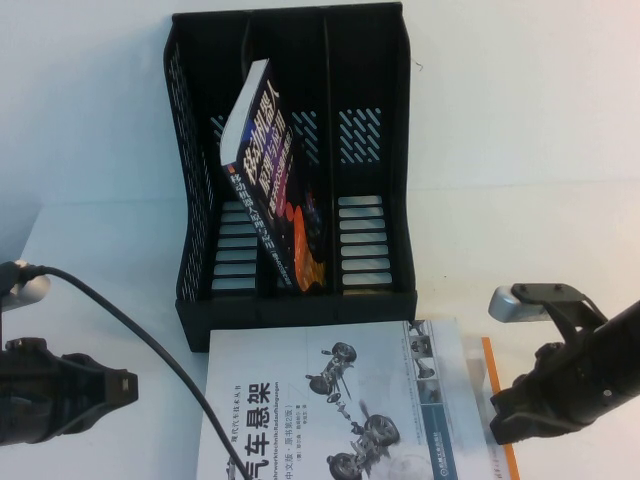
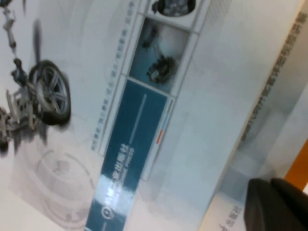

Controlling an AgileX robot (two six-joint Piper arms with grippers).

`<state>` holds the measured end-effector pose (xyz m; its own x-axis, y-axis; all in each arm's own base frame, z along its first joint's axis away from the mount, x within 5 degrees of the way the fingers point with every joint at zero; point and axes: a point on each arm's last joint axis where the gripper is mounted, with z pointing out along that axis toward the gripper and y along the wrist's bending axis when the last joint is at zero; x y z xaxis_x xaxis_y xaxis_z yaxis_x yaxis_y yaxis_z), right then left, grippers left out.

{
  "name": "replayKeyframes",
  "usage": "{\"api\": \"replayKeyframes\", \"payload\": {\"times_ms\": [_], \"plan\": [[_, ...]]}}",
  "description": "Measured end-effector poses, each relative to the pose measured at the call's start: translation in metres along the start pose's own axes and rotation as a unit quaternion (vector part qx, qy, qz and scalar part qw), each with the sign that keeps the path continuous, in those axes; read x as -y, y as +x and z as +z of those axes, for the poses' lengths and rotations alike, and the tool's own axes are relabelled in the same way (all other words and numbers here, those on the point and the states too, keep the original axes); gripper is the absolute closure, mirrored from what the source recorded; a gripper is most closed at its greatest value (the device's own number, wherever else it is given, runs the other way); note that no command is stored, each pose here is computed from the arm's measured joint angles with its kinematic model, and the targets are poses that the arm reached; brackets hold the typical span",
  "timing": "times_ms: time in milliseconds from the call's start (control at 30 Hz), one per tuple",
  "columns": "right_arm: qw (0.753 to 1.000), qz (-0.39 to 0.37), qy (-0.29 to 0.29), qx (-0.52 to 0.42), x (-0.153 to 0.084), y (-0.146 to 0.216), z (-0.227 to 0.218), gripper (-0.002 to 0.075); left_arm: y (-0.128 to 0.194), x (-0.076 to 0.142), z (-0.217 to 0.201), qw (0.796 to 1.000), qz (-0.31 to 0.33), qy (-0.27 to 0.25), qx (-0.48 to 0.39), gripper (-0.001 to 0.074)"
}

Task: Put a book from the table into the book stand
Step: Push book with right arm

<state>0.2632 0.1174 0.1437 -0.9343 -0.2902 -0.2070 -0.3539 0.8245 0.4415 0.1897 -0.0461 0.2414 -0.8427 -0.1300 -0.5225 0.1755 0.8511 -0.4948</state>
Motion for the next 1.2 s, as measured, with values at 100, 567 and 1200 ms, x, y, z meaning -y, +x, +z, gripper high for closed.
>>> {"api": "replayKeyframes", "payload": {"times_ms": [100, 567, 1200], "plan": [[1.0, 0.01, -0.012, 0.001, -0.001, -0.002, 0.002, 0.0728, 0.0, 0.0, 0.0, 1.0, 0.0, 0.0, 0.0, 0.0738], [0.999, -0.045, -0.022, 0.009, -0.029, -0.003, 0.016, 0.0728, 0.0, 0.0, 0.0, 1.0, 0.0, 0.0, 0.0, 0.0738], [0.993, -0.082, 0.034, 0.075, -0.028, -0.005, -0.036, 0.0728, 0.011, 0.01, -0.002, 0.995, -0.046, 0.061, -0.065, 0.0415]]}}
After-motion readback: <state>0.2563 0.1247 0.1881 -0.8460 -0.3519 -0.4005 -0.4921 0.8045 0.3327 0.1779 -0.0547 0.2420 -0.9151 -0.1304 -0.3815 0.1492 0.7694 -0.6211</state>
